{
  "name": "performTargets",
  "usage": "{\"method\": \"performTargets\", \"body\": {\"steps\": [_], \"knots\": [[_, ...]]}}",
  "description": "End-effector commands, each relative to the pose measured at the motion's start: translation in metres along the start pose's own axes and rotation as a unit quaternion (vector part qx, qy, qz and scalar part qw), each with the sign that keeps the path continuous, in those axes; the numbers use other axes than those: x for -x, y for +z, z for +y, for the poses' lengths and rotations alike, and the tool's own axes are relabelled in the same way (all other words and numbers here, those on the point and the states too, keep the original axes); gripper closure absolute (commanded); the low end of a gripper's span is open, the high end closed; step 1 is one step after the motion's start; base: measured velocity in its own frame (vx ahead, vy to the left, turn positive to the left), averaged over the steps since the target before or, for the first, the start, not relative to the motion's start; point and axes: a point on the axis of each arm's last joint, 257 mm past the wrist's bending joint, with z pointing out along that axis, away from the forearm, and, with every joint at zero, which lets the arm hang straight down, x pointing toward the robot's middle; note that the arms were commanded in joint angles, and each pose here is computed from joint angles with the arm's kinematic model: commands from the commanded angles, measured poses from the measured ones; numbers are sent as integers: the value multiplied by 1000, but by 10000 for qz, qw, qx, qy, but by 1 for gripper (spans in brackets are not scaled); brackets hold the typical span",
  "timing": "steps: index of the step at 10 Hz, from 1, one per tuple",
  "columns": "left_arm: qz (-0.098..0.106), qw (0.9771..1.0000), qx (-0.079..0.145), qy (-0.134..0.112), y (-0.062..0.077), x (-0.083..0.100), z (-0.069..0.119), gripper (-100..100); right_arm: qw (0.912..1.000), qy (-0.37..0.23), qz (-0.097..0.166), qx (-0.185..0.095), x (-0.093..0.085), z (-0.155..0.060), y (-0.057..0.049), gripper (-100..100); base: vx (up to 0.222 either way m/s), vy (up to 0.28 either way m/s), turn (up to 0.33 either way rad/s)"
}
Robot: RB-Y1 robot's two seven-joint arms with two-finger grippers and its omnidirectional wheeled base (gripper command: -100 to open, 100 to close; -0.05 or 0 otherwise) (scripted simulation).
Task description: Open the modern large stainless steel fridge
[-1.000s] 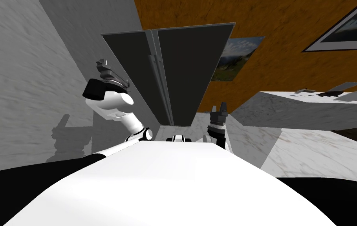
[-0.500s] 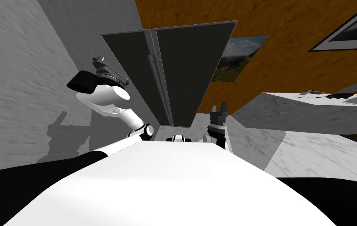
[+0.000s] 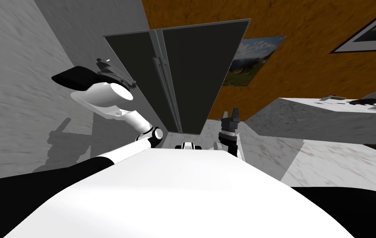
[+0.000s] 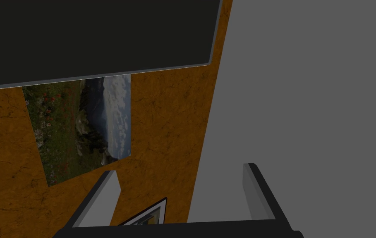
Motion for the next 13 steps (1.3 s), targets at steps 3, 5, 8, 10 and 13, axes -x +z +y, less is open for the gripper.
{"method": "performTargets", "body": {"steps": [3,5,8,10,13], "knots": [[26,9985,354,-419,4,-11,1,-100,10000,0,0,0,0,0,0,0,30,-31,14],[65,9967,485,-654,6,-18,-1,-100,10000,0,0,1,0,0,0,0,32,-24,8],[129,9929,758,-906,7,-30,2,-100,10000,0,0,0,0,0,0,0,43,-35,11],[203,9889,949,-1122,7,-42,1,-100,10000,0,0,0,0,0,0,0,43,-31,2],[277,9836,1200,-1314,5,-53,4,-100,10000,0,0,0,0,0,0,0,27,-16,-1]]}}
